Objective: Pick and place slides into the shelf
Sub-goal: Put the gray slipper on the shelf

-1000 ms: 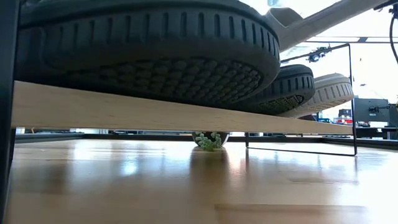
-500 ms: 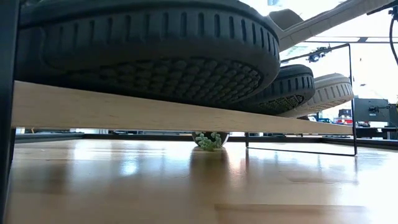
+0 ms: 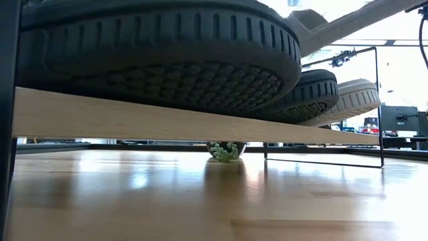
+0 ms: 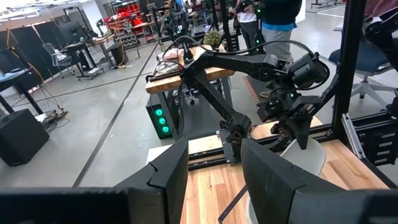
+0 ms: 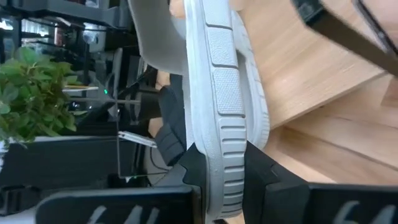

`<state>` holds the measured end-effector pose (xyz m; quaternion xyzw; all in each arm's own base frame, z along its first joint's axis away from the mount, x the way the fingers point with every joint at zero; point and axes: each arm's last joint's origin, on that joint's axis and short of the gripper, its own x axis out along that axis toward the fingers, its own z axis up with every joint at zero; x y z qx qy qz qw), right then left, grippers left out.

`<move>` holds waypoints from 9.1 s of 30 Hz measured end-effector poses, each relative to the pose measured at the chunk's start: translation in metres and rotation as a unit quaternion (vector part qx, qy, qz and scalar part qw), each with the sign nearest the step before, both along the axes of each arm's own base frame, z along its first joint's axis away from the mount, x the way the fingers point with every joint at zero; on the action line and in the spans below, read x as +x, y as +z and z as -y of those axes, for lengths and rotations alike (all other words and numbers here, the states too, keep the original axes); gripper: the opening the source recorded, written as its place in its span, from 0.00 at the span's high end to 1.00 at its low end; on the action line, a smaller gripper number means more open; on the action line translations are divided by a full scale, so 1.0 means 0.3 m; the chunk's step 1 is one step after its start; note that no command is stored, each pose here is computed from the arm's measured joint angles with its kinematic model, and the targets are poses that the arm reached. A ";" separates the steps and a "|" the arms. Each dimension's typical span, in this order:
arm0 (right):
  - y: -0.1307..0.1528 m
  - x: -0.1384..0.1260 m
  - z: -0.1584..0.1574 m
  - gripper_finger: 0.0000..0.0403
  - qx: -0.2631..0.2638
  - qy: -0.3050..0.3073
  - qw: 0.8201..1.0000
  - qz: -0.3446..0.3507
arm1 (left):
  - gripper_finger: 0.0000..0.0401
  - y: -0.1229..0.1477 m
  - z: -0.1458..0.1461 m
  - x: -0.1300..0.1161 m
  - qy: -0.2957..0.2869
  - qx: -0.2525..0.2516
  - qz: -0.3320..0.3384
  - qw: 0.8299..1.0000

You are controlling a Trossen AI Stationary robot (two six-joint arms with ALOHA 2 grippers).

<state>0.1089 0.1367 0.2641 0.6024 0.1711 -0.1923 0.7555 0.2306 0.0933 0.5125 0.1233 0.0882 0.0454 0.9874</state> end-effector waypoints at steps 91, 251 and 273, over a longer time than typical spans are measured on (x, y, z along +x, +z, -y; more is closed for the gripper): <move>-0.304 0.102 0.046 0.63 0.040 -0.064 0.997 0.005 | 0.66 -0.002 0.001 -0.001 -0.001 -0.011 -0.002 1.000; 0.354 -0.135 0.319 0.61 -0.326 -0.001 0.944 0.048 | 0.66 -0.873 0.024 0.383 0.049 -0.358 -0.224 0.905; 0.341 -0.088 0.265 0.61 -0.334 -0.014 0.942 0.038 | 0.66 -1.034 0.008 0.492 -0.017 -0.389 -0.233 0.891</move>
